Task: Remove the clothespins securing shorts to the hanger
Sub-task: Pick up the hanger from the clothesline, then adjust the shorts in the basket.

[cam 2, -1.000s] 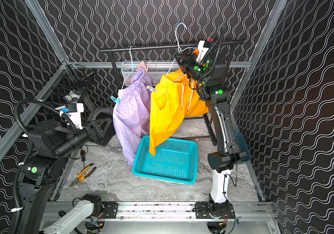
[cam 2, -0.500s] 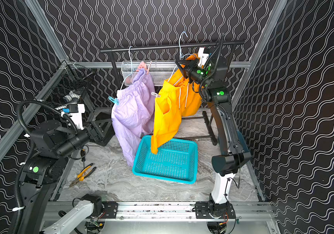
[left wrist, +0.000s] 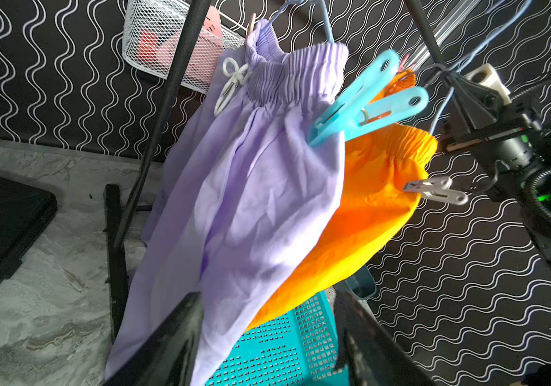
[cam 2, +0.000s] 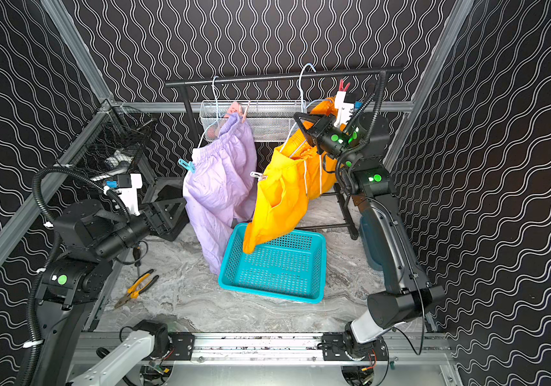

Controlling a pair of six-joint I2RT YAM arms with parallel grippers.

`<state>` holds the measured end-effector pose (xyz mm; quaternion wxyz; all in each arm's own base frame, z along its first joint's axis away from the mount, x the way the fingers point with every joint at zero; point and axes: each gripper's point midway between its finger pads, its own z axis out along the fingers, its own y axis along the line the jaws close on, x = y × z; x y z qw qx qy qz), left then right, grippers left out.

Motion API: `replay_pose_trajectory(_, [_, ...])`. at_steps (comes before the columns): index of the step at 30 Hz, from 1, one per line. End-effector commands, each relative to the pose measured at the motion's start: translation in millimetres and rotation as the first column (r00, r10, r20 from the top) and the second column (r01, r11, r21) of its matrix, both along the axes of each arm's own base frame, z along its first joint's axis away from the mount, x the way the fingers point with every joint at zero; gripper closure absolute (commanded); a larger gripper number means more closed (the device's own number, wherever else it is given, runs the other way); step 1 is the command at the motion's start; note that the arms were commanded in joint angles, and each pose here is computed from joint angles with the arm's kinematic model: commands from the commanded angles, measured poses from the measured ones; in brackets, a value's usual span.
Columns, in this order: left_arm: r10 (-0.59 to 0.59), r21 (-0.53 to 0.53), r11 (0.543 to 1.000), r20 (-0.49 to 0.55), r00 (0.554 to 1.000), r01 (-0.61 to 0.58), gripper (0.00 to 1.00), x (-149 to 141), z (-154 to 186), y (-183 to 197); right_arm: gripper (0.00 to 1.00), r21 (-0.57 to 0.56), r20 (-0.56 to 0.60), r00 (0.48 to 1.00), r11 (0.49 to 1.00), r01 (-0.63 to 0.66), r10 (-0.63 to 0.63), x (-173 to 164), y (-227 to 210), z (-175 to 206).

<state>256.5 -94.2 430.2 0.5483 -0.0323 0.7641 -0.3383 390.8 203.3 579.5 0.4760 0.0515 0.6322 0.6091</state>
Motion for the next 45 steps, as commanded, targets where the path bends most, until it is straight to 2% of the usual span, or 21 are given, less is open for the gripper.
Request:
replay_pose_trajectory(1, [-0.014,-0.011,1.0,0.038,0.999,0.015,0.33,-1,9,-3,1.0,0.011,0.14,0.99,0.999,0.03,-0.031,-26,-1,34])
replay_pose_trajectory(10, [-0.016,-0.013,1.0,0.037,0.999,0.016,0.33,-1,9,-3,1.0,0.063,0.181,0.982,0.997,0.045,-0.056,-64,16,54])
replay_pose_trajectory(23, [-0.016,-0.016,1.0,0.037,0.999,0.017,0.33,0,8,-3,1.0,0.238,0.229,0.971,0.964,-0.121,0.065,-114,42,88])
replay_pose_trajectory(31, [-0.012,-0.015,1.0,0.038,0.999,0.013,0.33,2,9,-3,1.0,0.297,0.185,0.983,0.953,-0.068,0.012,-122,40,87])
replay_pose_trajectory(39, [-0.007,-0.019,1.0,0.038,0.999,0.008,0.33,2,9,-2,1.0,0.295,0.232,0.973,0.954,-0.057,-0.014,-141,68,118])
replay_pose_trajectory(45, [0.0,-0.012,1.0,0.041,0.999,0.0,0.33,-2,9,0,1.0,0.327,0.171,0.983,0.945,0.003,-0.062,-137,81,121])
